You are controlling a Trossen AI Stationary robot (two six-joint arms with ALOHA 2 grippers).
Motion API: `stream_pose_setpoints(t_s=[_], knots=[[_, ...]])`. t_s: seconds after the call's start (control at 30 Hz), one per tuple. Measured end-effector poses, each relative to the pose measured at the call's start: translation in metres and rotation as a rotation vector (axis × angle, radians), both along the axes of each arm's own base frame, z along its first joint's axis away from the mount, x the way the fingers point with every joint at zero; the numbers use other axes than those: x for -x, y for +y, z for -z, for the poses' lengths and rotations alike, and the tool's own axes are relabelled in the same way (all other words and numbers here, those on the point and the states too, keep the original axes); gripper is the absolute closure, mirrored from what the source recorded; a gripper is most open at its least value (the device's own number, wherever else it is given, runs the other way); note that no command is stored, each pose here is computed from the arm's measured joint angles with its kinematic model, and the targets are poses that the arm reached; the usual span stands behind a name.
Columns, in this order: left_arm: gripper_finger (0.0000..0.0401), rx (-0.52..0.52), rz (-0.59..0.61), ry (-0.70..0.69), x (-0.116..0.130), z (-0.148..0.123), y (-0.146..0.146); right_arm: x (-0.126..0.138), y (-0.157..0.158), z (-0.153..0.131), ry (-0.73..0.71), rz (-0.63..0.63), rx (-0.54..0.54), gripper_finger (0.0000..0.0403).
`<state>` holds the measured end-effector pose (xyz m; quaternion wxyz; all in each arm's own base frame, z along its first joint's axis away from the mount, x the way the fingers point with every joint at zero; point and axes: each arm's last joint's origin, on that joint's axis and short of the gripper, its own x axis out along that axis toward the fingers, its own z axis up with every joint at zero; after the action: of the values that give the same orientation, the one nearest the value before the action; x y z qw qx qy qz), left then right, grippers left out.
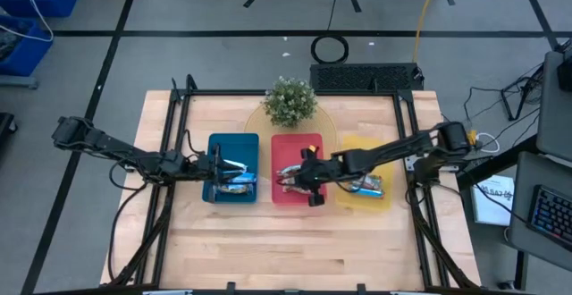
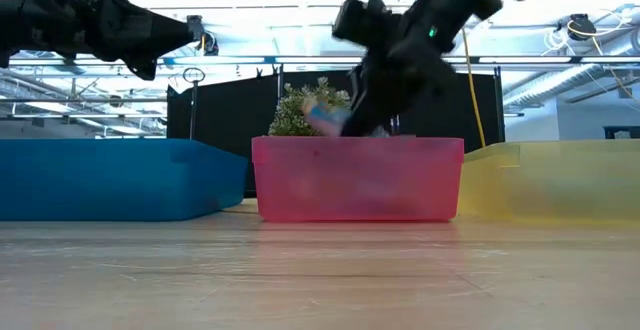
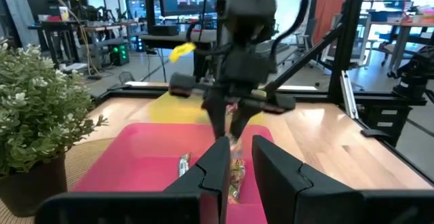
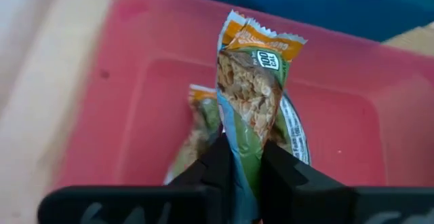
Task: Pick and place Granola Bars by type
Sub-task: Put the yellow granola bar into the red bin, then return to Home Position
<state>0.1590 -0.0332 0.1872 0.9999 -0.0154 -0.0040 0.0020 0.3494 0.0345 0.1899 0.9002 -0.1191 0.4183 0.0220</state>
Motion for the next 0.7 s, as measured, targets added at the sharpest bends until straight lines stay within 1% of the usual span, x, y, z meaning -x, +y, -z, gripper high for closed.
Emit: stream_pose_setpoints(t_s=[0.1, 0.2, 0.27, 0.43, 0.5, 0.6, 0.7], knots=[[0.0329, -0.001, 0.0, 0.003, 0.0, 0.0, 0.0, -0.006, -0.007, 0.008, 0.023, 0.008, 0.012, 0.037], [0.0329, -0.004, 0.0, 0.013, 0.0, 0.001, 0.0, -0.007, -0.009, 0.013, 0.046, -0.026, 0.042, 0.0369], [0.0329, -0.012, 0.0, 0.023, 0.0, 0.002, 0.0, -0.007, -0.007, 0.013, 0.045, -0.041, 0.052, 0.0352], [0.0329, -0.029, 0.001, 0.029, 0.0, 0.003, 0.0, -0.007, -0.005, 0.01, 0.027, -0.013, 0.028, 0.0282], [0.0329, -0.032, 0.001, 0.029, 0.0, 0.003, 0.0, -0.007, -0.006, 0.01, 0.026, -0.011, 0.03, 0.026], [0.0329, -0.035, -0.005, 0.029, 0.0, 0.003, 0.0, -0.007, -0.005, 0.01, 0.025, -0.018, 0.035, 0.024], [0.0329, -0.061, -0.007, 0.023, 0.0, 0.002, 0.0, -0.005, -0.005, 0.001, -0.003, -0.029, 0.033, 0.0233]])
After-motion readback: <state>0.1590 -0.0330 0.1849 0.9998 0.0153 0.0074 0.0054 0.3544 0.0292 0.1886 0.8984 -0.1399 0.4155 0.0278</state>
